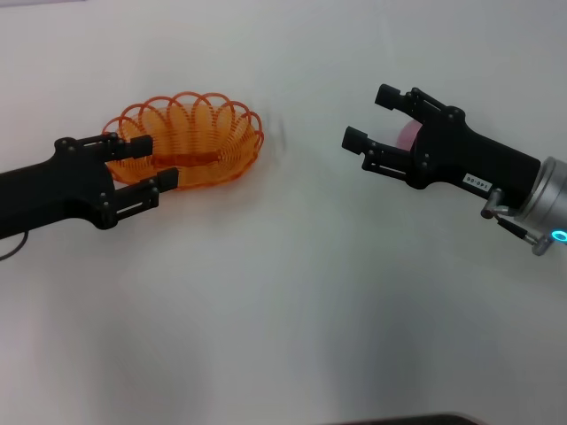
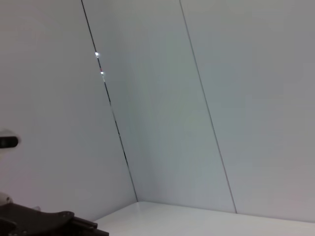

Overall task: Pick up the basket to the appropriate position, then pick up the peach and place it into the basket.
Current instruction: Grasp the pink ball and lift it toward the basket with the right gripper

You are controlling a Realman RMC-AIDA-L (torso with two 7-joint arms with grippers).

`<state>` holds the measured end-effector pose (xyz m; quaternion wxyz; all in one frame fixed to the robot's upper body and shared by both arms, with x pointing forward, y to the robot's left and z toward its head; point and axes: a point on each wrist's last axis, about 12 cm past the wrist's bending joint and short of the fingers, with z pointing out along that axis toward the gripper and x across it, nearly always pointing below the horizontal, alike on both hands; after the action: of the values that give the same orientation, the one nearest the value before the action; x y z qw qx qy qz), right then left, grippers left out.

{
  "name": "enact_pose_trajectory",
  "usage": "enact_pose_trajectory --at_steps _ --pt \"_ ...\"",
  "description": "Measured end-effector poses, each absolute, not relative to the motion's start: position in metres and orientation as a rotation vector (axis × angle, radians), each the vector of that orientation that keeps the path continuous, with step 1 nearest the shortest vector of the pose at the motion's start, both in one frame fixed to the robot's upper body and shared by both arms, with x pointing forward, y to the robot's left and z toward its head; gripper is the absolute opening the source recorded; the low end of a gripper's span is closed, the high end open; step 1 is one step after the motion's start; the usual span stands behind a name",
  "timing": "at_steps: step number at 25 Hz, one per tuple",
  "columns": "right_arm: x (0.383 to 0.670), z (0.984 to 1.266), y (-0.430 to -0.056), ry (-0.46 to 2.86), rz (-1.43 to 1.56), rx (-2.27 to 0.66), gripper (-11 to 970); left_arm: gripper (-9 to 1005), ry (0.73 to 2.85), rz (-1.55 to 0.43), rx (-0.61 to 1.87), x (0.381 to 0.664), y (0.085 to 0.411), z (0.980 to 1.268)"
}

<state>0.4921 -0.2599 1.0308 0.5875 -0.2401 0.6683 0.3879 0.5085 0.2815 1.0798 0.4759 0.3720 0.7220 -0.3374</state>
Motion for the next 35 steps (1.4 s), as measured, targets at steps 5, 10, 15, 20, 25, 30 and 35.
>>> enact_pose_trajectory --at_steps 5,10,15,20,25,30,35 --pt "0.493 1.032 -0.262 1.553 0.900 -0.570 945 566 1.734 -0.883 0.820 0.500 0.291 1.069" --pt "0.491 1.033 -0.267 1.551 0.887 -0.569 945 566 1.696 -0.898 0.751 0.481 0.304 1.063" --pt "0.491 1.033 -0.269 1.551 0.878 -0.576 945 567 1.677 -0.898 0.776 0.468 0.303 1.055" --pt "0.491 1.033 -0.270 1.553 0.876 -0.586 945 567 1.699 -0.915 0.811 0.466 0.298 1.051" --pt "0.491 1.033 -0.270 1.553 0.876 -0.594 944 593 1.716 -0.927 0.828 0.466 0.298 1.051" --pt "0.490 1.033 -0.269 1.553 0.878 -0.594 944 723 1.748 -0.908 0.871 0.468 0.300 1.052" --pt "0.490 1.033 -0.270 1.554 0.876 -0.589 945 890 1.766 -0.887 0.899 0.472 0.304 1.058"
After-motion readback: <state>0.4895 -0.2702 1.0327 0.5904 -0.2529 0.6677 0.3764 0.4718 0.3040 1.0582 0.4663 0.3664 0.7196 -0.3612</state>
